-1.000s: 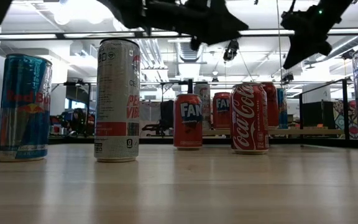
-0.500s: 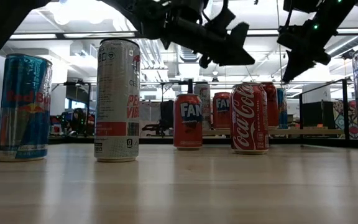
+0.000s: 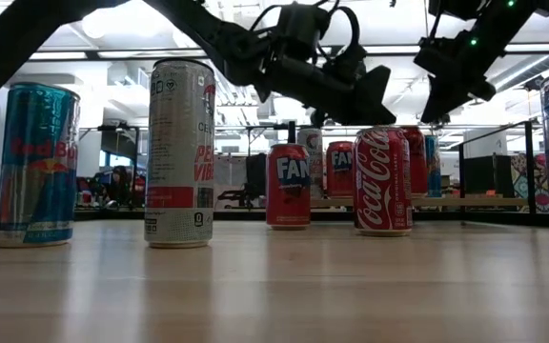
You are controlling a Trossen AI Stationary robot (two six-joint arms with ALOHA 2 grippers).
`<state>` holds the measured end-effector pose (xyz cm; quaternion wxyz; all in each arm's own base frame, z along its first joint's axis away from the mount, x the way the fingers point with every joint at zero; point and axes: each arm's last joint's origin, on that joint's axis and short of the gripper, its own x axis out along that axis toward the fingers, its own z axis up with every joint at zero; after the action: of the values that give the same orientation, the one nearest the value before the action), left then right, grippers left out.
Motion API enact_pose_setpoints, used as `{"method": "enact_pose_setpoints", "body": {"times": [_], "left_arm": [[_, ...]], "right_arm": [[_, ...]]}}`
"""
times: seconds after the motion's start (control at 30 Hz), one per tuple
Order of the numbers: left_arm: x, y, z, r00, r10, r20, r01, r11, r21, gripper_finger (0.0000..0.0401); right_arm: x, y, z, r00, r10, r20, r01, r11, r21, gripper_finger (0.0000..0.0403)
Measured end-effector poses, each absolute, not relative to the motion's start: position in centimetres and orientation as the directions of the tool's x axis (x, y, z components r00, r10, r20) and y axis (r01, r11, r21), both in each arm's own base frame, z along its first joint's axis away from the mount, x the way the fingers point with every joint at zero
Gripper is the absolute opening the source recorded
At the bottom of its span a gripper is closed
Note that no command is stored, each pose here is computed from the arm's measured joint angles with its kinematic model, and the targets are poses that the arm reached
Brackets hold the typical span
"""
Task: Place canned beverage on shelf
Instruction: Put the red black soda can on the shelf aligned with the other red black soda can
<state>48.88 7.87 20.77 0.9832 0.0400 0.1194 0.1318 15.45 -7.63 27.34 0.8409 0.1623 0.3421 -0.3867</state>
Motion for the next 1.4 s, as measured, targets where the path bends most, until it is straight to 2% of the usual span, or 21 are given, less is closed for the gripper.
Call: {"method": "enact_pose_setpoints", "body": {"times": [0.33, 1.13, 1.4], "left_arm": [[49.5, 8.2, 18.8, 0.94, 0.273, -0.202, -0.26, 0.961, 0.09, 0.0], [49.4, 9.5, 18.3, 0.934, 0.297, -0.198, -0.284, 0.954, 0.093, 0.0], [49.3, 10.2, 18.3, 0.929, 0.311, -0.199, -0.298, 0.95, 0.093, 0.0]], "right_arm": [[15.5, -7.7, 27.2, 0.459, -0.536, -0.709, 0.762, 0.648, 0.004, 0.0009], [15.5, -7.6, 27.2, 0.468, -0.526, -0.71, 0.763, 0.646, 0.025, 0.0009], [15.7, -7.4, 27.2, 0.51, -0.464, -0.724, 0.737, 0.67, 0.09, 0.0009]]}}
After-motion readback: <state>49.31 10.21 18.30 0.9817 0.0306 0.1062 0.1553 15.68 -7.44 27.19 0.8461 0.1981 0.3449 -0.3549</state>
